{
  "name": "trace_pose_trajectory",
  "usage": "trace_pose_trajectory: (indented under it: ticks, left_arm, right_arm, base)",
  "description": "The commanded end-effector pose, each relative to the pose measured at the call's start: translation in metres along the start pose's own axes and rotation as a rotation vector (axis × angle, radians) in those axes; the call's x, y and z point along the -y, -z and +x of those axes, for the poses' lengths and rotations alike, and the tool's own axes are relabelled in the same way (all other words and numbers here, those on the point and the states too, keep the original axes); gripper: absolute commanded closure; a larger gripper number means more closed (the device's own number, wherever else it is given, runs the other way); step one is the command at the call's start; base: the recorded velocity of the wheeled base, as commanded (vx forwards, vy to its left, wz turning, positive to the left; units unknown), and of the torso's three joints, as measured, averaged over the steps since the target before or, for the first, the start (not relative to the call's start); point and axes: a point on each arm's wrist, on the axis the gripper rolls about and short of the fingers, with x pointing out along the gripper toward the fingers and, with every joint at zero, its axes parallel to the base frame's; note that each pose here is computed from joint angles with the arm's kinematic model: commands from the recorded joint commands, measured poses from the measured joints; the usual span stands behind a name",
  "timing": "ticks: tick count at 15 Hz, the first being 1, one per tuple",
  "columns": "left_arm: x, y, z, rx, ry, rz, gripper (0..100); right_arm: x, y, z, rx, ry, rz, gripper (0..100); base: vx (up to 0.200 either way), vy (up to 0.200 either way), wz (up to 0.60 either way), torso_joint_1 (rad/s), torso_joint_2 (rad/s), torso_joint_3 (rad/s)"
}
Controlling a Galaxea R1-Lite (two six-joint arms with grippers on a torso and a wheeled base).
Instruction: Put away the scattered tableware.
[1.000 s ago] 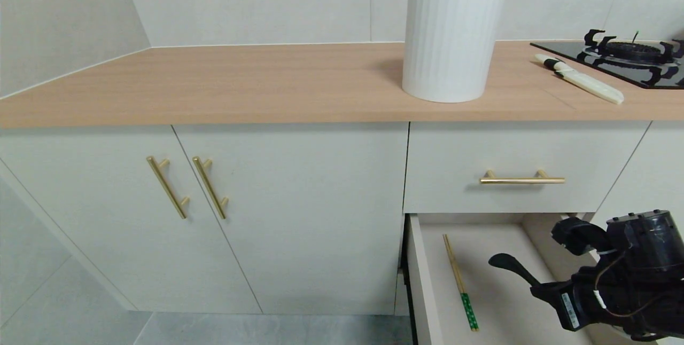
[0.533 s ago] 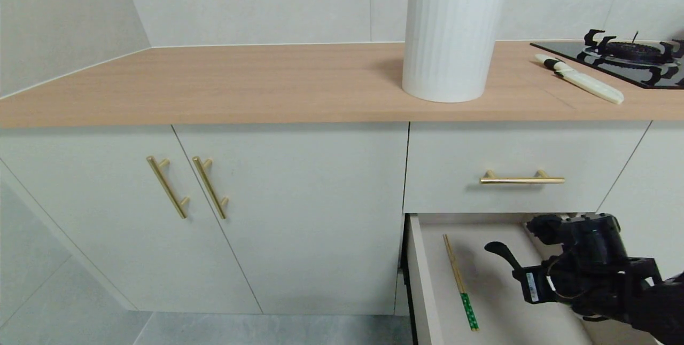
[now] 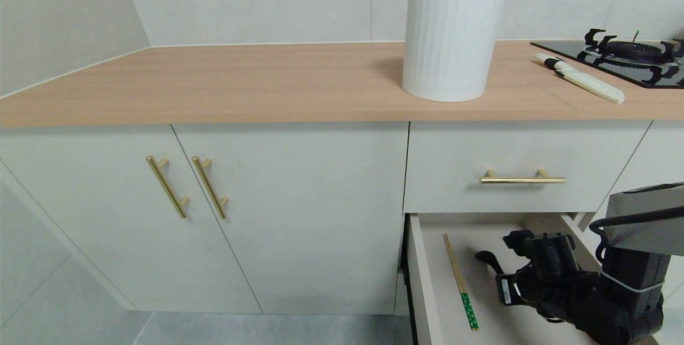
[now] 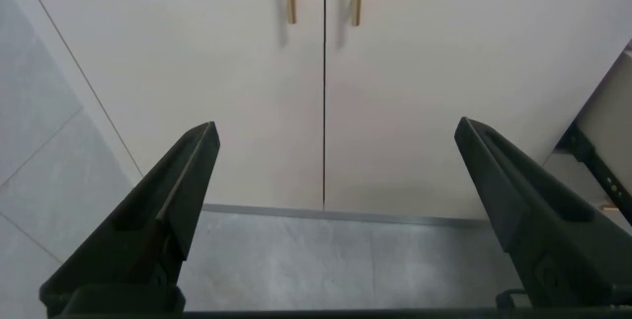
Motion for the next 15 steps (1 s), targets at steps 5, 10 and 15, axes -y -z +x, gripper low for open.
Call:
trace_pose_trajectory:
  ticks: [5,10,15]
  left_arm:
    - [0.0,0.0,0.0,0.0,-0.001,0.0,0]
    - [0.0,0.0,0.0,0.0,-0.001,0.0,0]
    - [0.0,0.0,0.0,0.0,-0.001,0.0,0]
  right_arm:
    - [0.004,0.001,0.014,-0.008,0.015,0.014,100]
    - [0.008,-0.004,0.006,0.01,0.021,0.025,100]
    - [0.009,-0.019,-0.025,0.081,0.008,0.028,0]
  base:
    - [0.0,0.0,0.0,0.0,0.0,0.0]
    - [0.0,0.0,0.0,0.0,0.0,0.0]
    - [0.0,0.0,0.0,0.0,0.0,0.0]
